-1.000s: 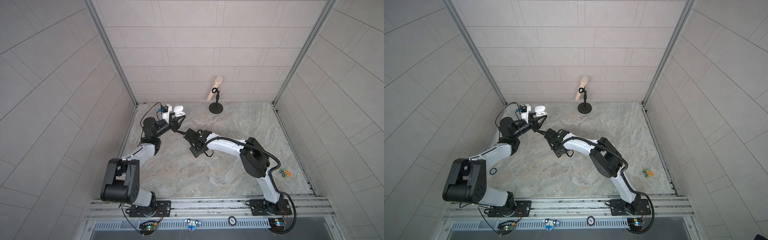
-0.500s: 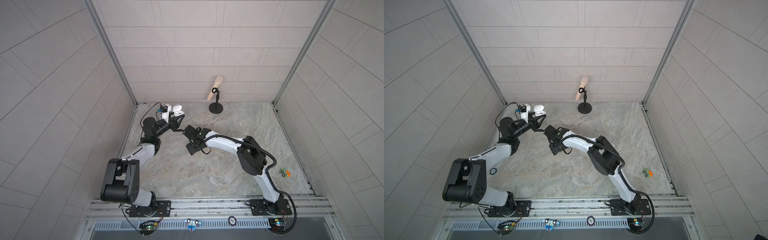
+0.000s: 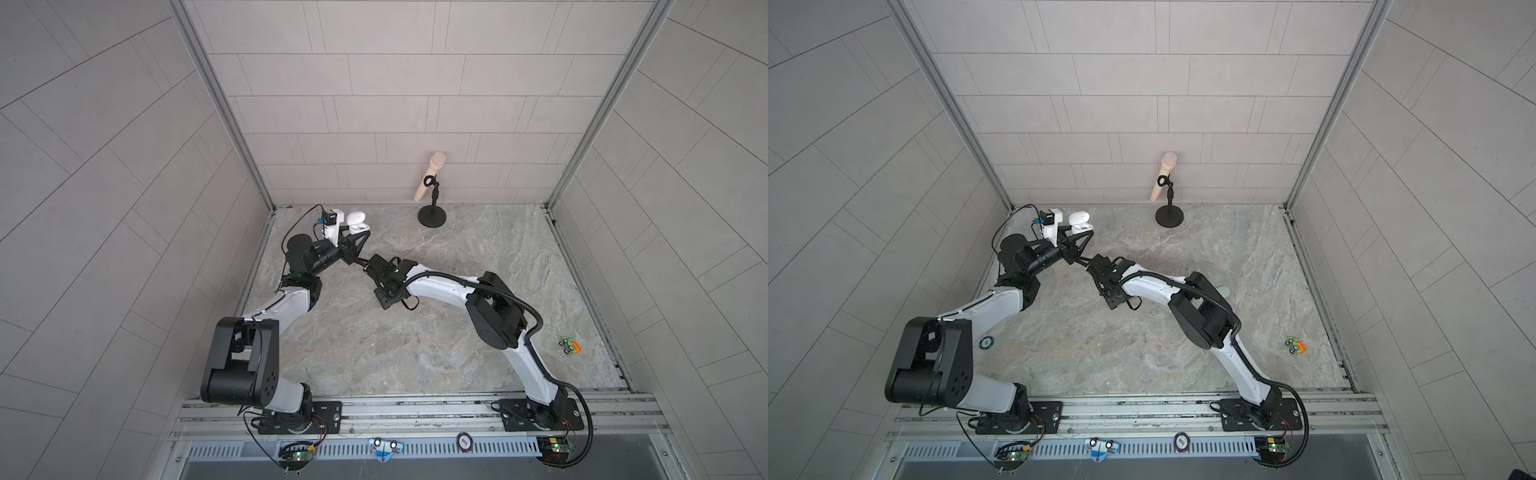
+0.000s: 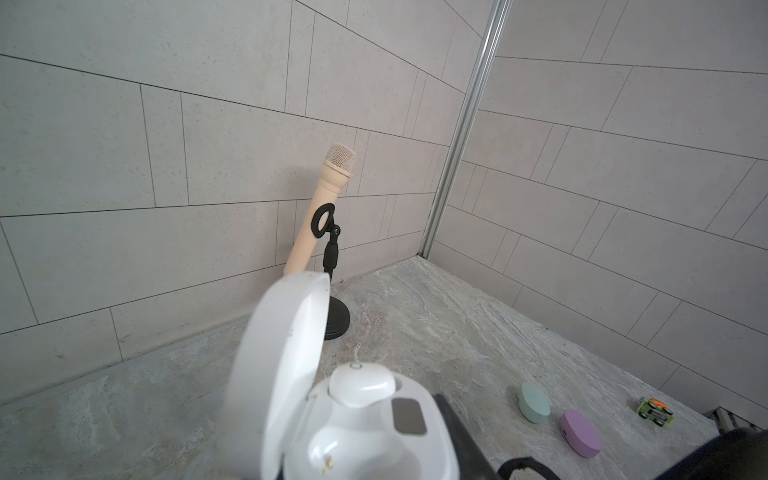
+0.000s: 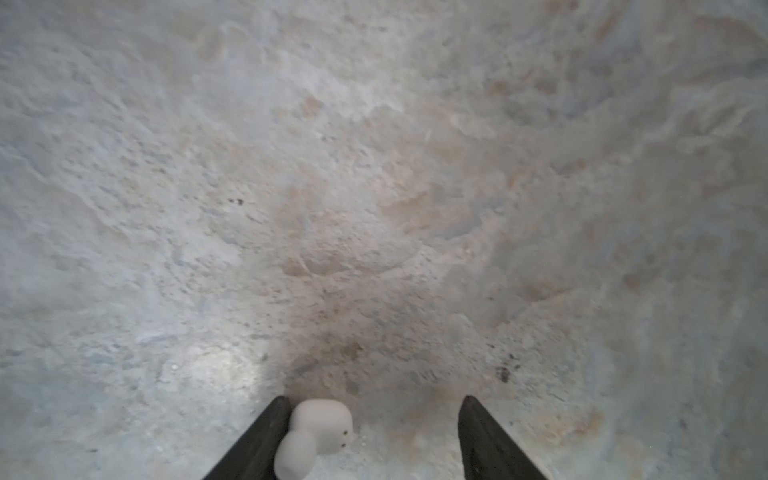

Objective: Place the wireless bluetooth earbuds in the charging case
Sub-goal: 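Lower the open right gripper over the second white earbud, then close the right gripper on the white earbud while the left gripper holds the case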

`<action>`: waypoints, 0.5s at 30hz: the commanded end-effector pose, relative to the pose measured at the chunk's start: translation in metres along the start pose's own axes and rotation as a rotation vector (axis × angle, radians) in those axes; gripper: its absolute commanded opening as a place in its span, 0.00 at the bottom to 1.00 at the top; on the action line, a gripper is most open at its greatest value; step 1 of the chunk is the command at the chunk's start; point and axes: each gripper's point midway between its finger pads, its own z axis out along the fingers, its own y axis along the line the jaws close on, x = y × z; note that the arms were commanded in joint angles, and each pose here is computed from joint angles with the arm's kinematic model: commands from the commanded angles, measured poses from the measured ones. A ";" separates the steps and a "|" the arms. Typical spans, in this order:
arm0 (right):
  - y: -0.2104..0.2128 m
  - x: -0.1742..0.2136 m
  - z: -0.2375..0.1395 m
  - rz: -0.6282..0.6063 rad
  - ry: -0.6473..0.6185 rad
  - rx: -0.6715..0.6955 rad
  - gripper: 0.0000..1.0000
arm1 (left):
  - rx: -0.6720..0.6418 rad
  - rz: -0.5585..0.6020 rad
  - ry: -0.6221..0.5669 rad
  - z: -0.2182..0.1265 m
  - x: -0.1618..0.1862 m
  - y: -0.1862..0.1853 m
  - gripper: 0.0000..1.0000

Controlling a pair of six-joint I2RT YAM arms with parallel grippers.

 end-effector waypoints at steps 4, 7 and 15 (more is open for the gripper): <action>-0.039 0.000 -0.016 0.074 -0.041 0.074 0.65 | 0.030 0.022 -0.008 0.003 -0.005 -0.005 0.14; -0.050 0.009 -0.016 0.082 -0.028 0.086 0.65 | 0.037 0.019 -0.004 0.004 -0.003 -0.008 0.14; -0.050 0.020 -0.026 0.069 -0.015 -0.019 0.67 | 0.053 0.000 0.015 0.006 0.010 -0.025 0.15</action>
